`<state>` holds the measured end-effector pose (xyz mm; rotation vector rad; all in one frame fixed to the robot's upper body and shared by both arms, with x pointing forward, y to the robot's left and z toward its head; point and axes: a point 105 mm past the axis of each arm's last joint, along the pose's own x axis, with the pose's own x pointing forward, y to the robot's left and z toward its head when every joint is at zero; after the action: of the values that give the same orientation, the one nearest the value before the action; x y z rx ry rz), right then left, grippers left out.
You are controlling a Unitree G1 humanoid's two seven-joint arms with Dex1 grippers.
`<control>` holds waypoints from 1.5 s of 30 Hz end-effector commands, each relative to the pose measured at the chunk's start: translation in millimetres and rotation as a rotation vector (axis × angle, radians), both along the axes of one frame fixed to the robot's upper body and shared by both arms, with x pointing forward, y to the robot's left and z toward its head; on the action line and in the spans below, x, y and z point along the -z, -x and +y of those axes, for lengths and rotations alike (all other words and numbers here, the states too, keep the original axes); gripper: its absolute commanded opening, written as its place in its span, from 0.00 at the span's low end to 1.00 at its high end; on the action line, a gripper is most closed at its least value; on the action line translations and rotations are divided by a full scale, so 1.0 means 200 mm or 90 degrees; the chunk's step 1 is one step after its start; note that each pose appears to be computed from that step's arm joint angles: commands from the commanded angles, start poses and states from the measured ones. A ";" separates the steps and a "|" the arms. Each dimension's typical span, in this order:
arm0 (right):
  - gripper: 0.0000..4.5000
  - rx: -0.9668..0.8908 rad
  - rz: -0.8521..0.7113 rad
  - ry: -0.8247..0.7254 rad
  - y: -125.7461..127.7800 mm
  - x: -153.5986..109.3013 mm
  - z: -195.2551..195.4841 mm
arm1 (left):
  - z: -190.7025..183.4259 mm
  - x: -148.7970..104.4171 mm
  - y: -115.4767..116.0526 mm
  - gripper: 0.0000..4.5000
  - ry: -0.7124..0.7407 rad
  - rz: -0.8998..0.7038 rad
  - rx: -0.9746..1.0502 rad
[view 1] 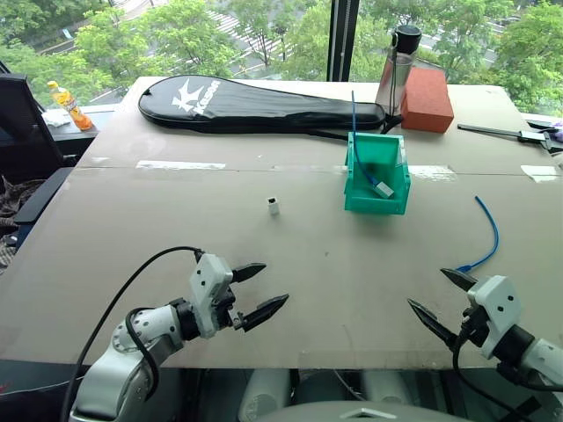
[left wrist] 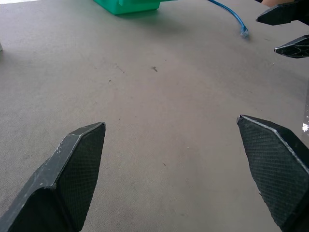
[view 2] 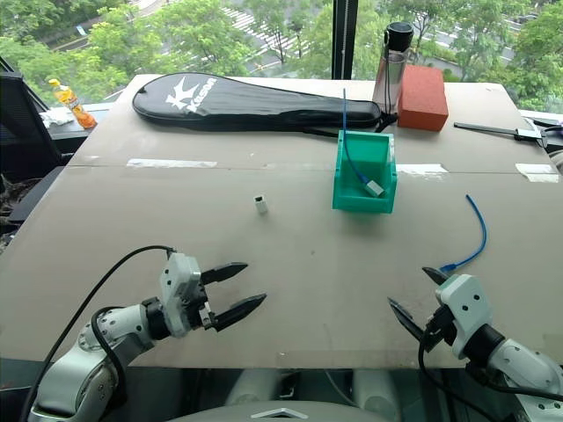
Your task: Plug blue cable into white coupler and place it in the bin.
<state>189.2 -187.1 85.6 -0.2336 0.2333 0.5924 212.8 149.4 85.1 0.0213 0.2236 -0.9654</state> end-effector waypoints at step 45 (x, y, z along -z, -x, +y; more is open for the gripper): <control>0.58 -0.436 0.163 0.577 -0.45 -0.11 -0.42 | -0.24 -0.26 0.06 1.00 -0.006 -0.156 0.299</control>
<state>277.4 -270.0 106.0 -1.1219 0.6751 1.1661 207.6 106.0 130.1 0.1766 0.0348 -1.3837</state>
